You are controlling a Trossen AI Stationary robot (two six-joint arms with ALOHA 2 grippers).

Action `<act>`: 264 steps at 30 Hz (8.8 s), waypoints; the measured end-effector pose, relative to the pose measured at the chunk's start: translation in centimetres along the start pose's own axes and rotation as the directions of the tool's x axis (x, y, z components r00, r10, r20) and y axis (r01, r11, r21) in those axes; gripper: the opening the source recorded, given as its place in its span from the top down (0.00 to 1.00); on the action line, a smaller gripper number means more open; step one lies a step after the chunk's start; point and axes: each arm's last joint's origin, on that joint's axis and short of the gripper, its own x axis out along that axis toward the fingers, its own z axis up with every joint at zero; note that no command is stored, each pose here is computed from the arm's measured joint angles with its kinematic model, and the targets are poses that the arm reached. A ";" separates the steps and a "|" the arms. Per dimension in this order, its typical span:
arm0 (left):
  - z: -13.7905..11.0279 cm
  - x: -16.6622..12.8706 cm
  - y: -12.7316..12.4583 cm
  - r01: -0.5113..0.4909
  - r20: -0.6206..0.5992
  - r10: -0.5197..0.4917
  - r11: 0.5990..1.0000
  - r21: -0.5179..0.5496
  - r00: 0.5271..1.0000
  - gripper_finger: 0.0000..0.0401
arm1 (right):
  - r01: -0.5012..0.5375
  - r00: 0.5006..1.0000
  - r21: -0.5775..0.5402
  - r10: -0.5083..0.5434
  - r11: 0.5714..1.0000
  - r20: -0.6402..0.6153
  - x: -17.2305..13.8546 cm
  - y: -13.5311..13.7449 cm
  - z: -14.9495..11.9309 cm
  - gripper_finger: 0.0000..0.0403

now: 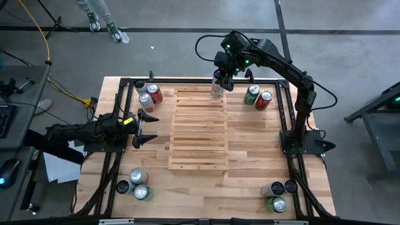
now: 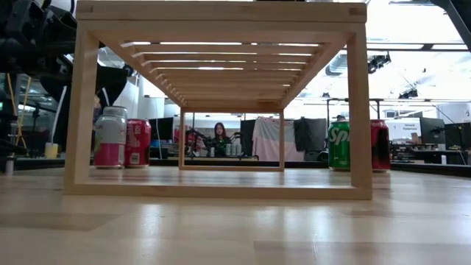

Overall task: Place canned beverage on shelf
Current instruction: Put the white pink soda can on the shelf

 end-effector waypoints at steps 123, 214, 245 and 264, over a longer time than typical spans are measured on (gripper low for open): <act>0.0 0.0 0.0 0.000 0.000 0.000 1.000 0.000 1.000 0.02 | -0.075 0.867 0.478 -0.180 0.875 0.466 -9.1 6.8 -17.1 0.01; 15.9 6.6 5.7 -0.814 -0.583 0.579 0.495 -0.304 0.570 0.02 | -0.149 0.841 0.531 -0.176 0.834 0.512 -6.4 5.3 -14.4 0.01; 13.0 4.6 13.2 -0.996 -0.662 0.749 -0.079 -0.035 -0.036 0.02 | -0.148 0.841 0.532 -0.177 0.834 0.512 -6.4 5.3 -14.4 0.01; 10.4 6.1 15.3 -0.987 -0.720 0.682 -0.156 0.030 -0.130 0.02 | -0.140 0.860 0.543 -0.169 0.828 0.481 -6.2 5.4 -14.7 0.01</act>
